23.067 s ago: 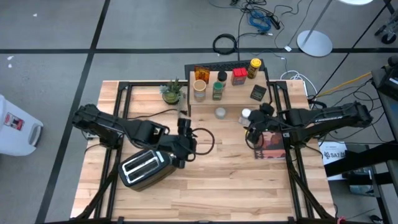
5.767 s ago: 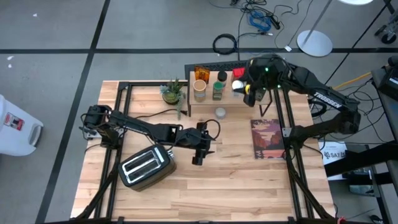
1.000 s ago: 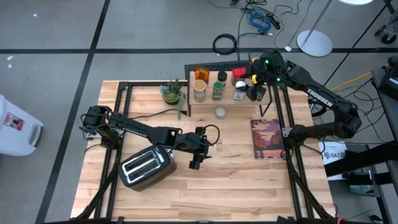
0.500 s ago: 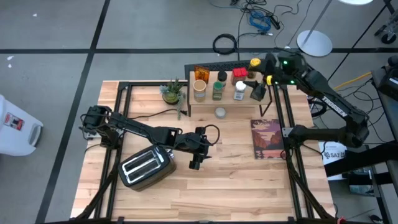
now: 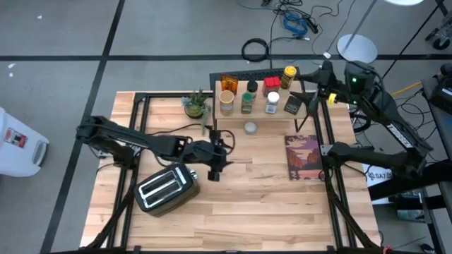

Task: Shelf spices
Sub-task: Return to Home Position

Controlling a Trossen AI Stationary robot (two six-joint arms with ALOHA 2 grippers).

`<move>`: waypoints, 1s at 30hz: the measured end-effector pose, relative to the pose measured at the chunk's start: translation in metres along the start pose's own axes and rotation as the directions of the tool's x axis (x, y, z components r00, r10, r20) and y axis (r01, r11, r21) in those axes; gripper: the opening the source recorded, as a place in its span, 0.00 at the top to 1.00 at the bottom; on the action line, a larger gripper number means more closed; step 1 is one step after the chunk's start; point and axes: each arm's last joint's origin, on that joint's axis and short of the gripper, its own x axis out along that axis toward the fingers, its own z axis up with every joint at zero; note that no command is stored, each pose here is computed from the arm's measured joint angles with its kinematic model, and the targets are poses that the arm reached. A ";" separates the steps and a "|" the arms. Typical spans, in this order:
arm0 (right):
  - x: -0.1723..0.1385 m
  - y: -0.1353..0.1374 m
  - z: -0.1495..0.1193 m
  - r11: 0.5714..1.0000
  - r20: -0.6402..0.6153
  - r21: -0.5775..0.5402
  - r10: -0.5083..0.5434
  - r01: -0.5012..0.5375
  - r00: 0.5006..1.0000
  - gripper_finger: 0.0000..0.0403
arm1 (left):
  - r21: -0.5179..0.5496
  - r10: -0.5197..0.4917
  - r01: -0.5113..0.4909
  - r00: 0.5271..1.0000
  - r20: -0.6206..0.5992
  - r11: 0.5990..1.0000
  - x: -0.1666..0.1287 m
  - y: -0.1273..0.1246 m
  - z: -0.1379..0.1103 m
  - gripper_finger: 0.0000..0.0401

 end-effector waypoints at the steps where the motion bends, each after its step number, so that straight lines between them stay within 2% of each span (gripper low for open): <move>1: -0.003 0.002 0.000 1.000 0.005 0.002 0.007 -0.007 1.000 0.28 | 0.008 0.021 -0.021 1.000 -0.003 1.000 -0.007 0.003 0.002 0.38; 10: -0.022 0.017 0.008 0.996 0.101 -0.024 0.087 -0.085 0.991 0.28 | 0.019 0.182 -0.182 0.982 -0.041 0.983 -0.071 0.029 0.006 0.38; 15: -0.030 0.021 0.007 0.994 0.107 -0.016 0.107 -0.106 0.988 0.28 | 0.001 0.246 -0.246 0.968 -0.052 0.969 -0.105 0.043 0.003 0.38; 30: -0.060 0.030 -0.002 0.993 0.098 -0.022 0.117 -0.116 0.988 0.28 | -0.127 0.359 -0.355 0.933 0.008 0.926 -0.191 0.071 -0.012 0.38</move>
